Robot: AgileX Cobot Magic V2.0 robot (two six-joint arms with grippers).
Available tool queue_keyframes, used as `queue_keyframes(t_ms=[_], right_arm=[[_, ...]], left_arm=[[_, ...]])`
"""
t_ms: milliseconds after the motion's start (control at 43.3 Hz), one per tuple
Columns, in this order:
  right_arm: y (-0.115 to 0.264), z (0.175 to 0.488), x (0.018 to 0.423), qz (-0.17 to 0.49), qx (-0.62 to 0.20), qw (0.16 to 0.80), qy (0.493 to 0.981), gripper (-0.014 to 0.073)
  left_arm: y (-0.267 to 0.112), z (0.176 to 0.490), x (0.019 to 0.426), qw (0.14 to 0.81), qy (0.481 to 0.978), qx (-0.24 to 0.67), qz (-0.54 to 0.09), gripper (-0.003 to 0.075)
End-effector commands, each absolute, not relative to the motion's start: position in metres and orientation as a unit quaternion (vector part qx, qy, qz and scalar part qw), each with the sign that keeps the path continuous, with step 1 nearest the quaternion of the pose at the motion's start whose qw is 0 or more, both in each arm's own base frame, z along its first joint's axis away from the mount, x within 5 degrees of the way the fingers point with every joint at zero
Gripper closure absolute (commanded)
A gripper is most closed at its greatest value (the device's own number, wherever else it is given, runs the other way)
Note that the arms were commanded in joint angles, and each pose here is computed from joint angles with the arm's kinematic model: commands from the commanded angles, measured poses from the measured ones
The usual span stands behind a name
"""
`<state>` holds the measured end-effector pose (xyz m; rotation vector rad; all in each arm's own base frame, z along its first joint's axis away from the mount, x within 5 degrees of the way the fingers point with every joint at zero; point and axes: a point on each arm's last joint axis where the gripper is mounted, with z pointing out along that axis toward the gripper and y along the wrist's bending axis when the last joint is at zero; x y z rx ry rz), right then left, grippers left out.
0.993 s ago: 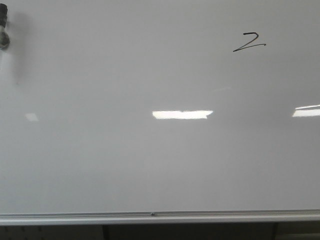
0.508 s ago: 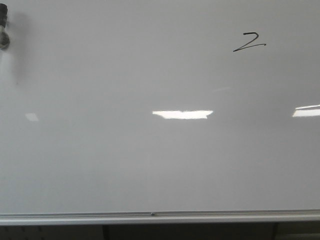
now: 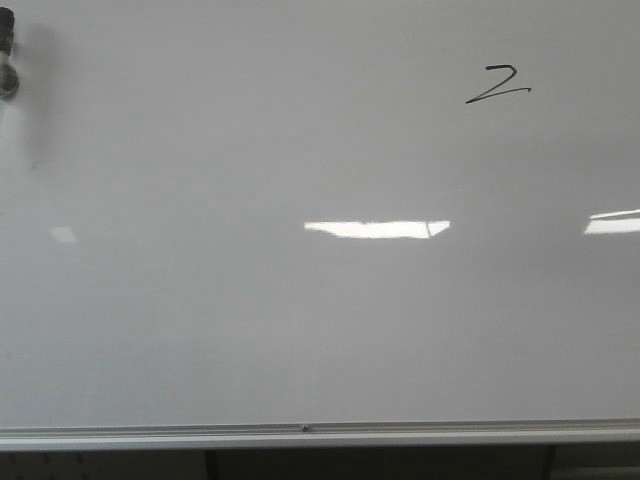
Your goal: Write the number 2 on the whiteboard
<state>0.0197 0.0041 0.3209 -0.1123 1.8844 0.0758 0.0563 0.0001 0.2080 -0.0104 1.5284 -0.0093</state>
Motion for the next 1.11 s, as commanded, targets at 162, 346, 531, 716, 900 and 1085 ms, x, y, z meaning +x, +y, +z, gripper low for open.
queue_keyframes(t_ms=[162,346,531,716,900,1085], right_arm=[[0.001,0.263,0.041,-0.005,-0.009,0.715,0.699,0.0663],[-0.002,0.226,0.05,-0.02,0.006,0.733,0.68,0.0663],[-0.002,0.209,0.055,-0.021,0.006,0.748,0.663,0.0663],[-0.001,0.21,0.054,-0.014,0.0,0.75,0.662,0.0663],[-0.001,0.21,0.054,-0.014,0.0,0.75,0.661,0.0663],[-0.001,0.21,0.054,-0.01,-0.003,0.75,0.661,0.0663]], left_arm=[[0.0,0.205,0.055,0.747,0.665,-0.001,-0.006,0.0741],[0.0,0.205,0.055,0.747,0.665,-0.001,-0.006,0.0741],[0.0,0.205,0.055,0.747,0.665,-0.001,-0.006,0.0741],[0.0,0.205,0.055,0.747,0.665,-0.001,-0.006,0.0741],[0.0,0.205,0.055,0.747,0.665,-0.001,-0.006,0.0741],[0.0,0.205,0.055,0.747,0.665,-0.001,-0.006,0.0741]])
